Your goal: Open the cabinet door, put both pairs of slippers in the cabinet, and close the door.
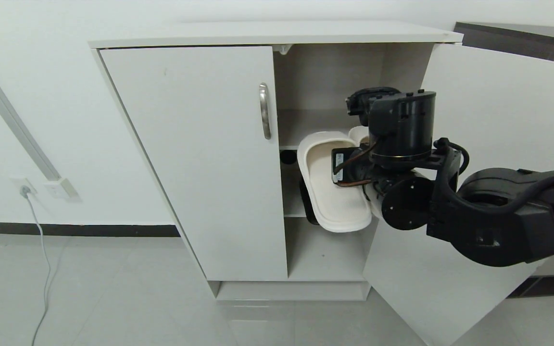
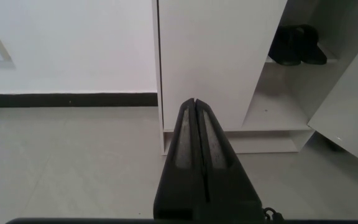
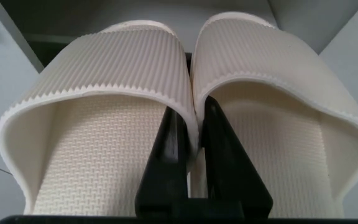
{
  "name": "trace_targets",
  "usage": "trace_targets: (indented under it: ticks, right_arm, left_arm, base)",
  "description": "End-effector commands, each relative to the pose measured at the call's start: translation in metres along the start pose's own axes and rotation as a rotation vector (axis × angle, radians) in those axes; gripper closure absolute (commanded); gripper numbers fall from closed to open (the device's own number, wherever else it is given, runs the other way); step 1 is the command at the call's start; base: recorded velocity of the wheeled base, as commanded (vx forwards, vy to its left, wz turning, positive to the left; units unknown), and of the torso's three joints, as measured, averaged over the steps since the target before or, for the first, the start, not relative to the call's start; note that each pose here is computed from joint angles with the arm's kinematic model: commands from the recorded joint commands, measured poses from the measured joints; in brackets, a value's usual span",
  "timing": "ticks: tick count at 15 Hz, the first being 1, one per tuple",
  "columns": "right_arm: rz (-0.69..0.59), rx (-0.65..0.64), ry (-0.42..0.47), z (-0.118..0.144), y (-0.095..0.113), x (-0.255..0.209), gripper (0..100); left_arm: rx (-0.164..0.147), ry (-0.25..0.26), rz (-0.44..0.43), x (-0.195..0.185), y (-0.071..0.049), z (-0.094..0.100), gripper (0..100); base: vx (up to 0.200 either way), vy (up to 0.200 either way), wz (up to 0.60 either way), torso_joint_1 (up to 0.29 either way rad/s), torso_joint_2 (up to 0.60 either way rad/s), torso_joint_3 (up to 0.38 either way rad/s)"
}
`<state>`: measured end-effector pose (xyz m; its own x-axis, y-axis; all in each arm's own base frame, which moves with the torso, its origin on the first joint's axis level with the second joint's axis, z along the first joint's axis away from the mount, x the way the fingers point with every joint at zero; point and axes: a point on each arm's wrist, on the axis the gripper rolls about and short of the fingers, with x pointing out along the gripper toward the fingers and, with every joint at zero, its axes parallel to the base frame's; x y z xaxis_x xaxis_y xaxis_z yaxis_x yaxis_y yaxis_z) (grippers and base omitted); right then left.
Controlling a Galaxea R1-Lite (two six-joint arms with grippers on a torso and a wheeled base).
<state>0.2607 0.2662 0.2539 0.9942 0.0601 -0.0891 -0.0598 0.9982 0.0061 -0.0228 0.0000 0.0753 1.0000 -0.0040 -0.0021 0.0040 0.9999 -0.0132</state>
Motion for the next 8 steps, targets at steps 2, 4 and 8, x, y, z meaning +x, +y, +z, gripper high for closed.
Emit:
trace_targets:
  ticks: [2, 4, 8]
  right_arm:
    - [0.017, 0.005, 0.017, -0.0062, 0.0002, -0.0001, 100]
    - [0.028, 0.005, 0.025, -0.0091, 0.0002, -0.0002, 100]
    - [0.027, 0.004, 0.025, -0.0096, 0.0003, 0.0008, 100]
  left_arm:
    - [-0.001, 0.001, 0.001, 0.0001, 0.0000, 0.0000, 100]
    - [-0.001, 0.001, -0.001, 0.0001, 0.0000, 0.0000, 100]
    - [0.001, 0.001, -0.001, 0.0001, 0.0000, 0.0000, 100]
  base:
    - [0.000, 0.000, 0.00, 0.000, 0.00, 0.000]
    - [0.000, 0.000, 0.00, 0.000, 0.00, 0.000]
    - [0.100, 0.000, 0.00, 0.001, 0.00, 0.002]
